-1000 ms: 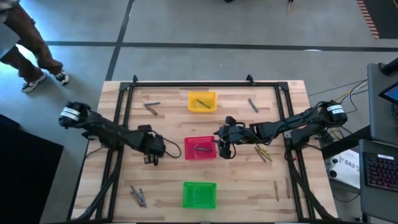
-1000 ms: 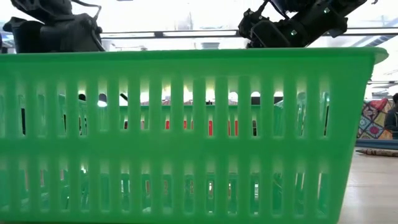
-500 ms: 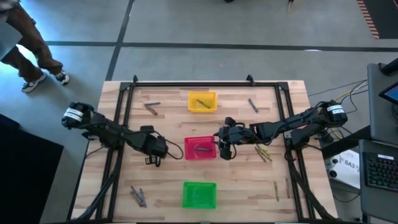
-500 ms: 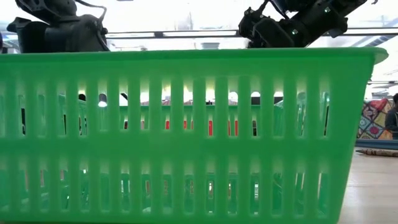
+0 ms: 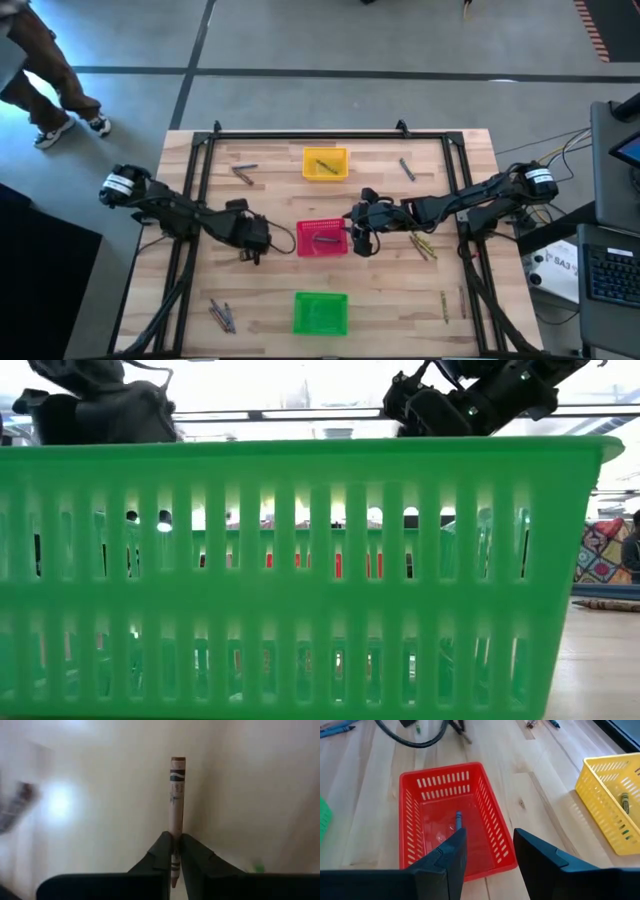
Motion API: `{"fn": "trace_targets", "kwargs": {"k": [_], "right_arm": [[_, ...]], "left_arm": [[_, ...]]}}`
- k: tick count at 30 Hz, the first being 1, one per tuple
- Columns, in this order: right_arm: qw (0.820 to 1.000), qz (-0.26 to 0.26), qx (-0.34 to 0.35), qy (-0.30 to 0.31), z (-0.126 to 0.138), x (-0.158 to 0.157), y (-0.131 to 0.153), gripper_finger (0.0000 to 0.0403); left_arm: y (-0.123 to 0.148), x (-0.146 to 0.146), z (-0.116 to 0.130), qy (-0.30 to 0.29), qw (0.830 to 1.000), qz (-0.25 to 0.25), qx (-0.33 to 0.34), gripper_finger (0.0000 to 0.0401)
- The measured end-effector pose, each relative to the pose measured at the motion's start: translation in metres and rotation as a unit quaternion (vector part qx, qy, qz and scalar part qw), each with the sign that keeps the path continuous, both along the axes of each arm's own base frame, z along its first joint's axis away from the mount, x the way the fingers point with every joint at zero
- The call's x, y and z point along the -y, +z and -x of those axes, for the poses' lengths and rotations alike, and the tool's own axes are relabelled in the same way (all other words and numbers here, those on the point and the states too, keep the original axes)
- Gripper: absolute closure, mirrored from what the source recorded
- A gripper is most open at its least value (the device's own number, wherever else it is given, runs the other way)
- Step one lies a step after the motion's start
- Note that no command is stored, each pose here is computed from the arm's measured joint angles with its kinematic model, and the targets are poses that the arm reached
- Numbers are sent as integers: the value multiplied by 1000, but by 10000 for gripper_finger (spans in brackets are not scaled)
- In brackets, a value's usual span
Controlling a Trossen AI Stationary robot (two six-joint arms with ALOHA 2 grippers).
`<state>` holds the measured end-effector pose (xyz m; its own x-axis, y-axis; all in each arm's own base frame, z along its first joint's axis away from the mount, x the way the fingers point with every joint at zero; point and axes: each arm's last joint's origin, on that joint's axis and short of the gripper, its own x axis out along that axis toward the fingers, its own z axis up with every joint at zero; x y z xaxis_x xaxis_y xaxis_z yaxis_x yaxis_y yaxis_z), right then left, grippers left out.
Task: Sort crayons
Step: Put the brown crayon into the red bin, then put the blue crayon into the yellow bin
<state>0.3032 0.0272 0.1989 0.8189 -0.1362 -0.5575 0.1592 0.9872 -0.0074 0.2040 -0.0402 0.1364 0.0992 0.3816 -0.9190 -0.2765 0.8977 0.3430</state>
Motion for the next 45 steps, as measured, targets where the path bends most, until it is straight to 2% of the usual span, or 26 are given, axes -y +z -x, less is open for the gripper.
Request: {"fn": "trace_targets", "kwargs": {"k": [4,6,9,13,17,20,25,27,34,36,40,45], "right_arm": [[1000,-6,23,-6,-7,0,-4,250],[999,-7,40,-7,-13,-1,-8,250],[996,-2,86,-3,-21,-1,-7,250],[984,8,179,3,-32,1,4,250],[972,5,236,-8,-36,8,13,250],[970,-3,243,-17,-40,15,18,250],[967,-30,252,34,-50,19,24,250],[967,-27,252,39,-55,18,23,250],[969,-22,241,43,-76,17,13,250],[970,-21,241,36,-80,17,12,250],[974,-11,226,-26,-82,21,12,257],[982,-7,186,-30,-78,24,8,292]], "left_arm": [[20,-3,-4,22,995,-50,86,398],[33,-4,-7,37,985,-74,154,398],[52,-4,-15,49,956,-86,276,398],[65,-1,-26,7,911,-71,407,398],[70,0,-31,-16,869,-71,490,398],[73,1,-34,-17,850,-69,522,398],[68,3,-40,-17,846,-68,528,398],[66,5,-46,-22,844,-58,532,399],[60,10,-65,-34,854,-48,517,399],[61,12,-69,-44,855,-40,515,400],[63,16,-75,-64,857,-36,510,400],[68,19,-78,-71,858,-36,507,401]]}}
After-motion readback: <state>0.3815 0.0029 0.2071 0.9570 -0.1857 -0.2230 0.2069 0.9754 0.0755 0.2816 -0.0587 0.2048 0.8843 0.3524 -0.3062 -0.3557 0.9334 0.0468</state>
